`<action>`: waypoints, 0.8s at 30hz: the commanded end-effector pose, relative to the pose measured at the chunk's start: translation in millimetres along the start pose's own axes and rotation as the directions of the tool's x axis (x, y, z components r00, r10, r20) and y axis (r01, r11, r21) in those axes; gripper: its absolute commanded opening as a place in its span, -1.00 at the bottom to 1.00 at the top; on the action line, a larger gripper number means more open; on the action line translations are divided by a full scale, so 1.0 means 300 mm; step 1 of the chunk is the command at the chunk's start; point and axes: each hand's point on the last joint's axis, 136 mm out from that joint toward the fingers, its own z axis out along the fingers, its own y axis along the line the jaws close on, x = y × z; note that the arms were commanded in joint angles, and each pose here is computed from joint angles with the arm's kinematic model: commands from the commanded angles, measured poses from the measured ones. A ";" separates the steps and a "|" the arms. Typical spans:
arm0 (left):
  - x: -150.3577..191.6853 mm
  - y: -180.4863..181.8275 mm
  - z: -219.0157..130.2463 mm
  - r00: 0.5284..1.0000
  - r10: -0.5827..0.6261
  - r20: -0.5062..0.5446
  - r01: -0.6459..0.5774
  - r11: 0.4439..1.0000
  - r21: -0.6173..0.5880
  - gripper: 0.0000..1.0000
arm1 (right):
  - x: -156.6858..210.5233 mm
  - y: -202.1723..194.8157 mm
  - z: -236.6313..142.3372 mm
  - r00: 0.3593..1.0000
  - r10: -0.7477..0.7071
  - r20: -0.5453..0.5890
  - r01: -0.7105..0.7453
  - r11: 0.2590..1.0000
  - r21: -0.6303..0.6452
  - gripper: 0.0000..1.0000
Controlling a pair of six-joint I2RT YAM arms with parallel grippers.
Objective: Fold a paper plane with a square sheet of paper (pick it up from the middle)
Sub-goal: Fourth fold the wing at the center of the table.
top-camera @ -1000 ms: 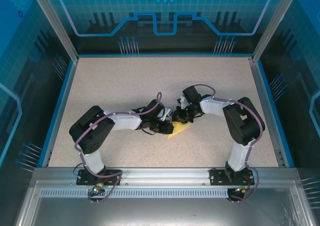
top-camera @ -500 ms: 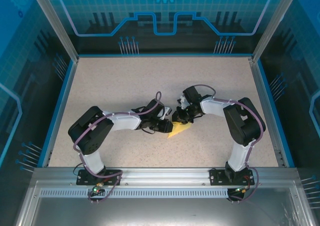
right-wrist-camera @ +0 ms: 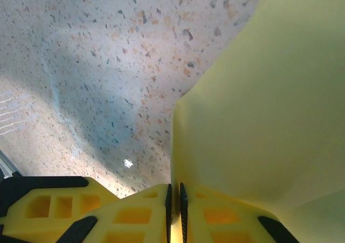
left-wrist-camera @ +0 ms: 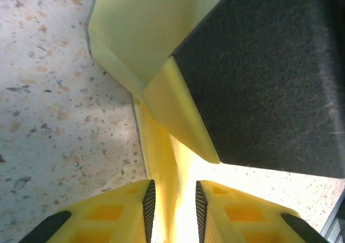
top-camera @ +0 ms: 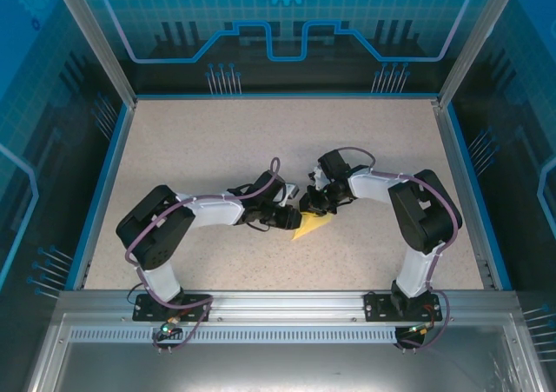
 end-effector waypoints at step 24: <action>0.029 0.000 0.050 0.999 0.010 -0.051 -0.010 1.000 0.005 -0.95 | 0.019 0.007 -0.064 1.000 -0.003 0.031 0.003 1.000 0.008 -0.51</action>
